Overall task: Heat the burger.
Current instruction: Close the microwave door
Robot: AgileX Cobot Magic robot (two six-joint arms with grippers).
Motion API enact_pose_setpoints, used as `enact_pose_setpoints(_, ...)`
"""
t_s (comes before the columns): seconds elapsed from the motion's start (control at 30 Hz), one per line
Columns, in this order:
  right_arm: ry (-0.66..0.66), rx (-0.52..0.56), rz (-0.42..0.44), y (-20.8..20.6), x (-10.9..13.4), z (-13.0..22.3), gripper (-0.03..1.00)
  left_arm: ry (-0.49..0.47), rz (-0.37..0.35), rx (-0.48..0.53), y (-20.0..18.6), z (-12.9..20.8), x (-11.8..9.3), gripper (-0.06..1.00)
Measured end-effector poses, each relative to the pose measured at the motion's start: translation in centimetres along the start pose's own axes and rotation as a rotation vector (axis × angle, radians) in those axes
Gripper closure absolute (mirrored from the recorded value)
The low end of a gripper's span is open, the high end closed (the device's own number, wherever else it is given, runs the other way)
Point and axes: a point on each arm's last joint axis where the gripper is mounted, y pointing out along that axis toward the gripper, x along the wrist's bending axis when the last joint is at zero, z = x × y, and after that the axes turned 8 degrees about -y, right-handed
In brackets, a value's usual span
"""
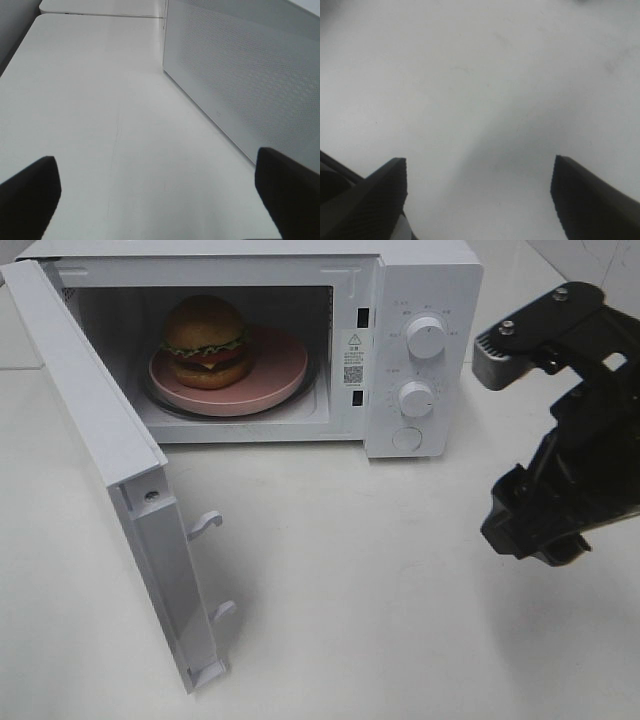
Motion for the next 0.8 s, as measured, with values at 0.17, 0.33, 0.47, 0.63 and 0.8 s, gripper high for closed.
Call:
enact_pose_setpoints(0.17, 0.036, 0.015, 0.011, -2.1, -0.3, 1.5, 0.20, 0.000, 0.000, 0.000, 0.0, 0.0, 0.0, -0.03)
enact_pose_setpoints(0.33, 0.064, 0.000, 0.010, -4.3, -0.4, 3.2, 0.20, 0.000, 0.000, 0.000, 0.0, 0.0, 0.0, -0.03)
enact_pose_setpoints(0.47, 0.087, -0.032, 0.003, -6.1, -0.4, 4.6, 0.20, 0.000, 0.000, 0.000, 0.0, 0.0, 0.0, -0.03)
enact_pose_setpoints(0.63, 0.100, -0.033, -0.004, -6.8, -0.2, 6.6, 0.20, 0.000, 0.000, 0.000, 0.0, 0.0, 0.0, -0.03)
enact_pose_setpoints(0.8, 0.107, -0.039, -0.007, -6.8, 0.2, 8.7, 0.20, 0.000, 0.000, 0.000, 0.0, 0.0, 0.0, -0.03)
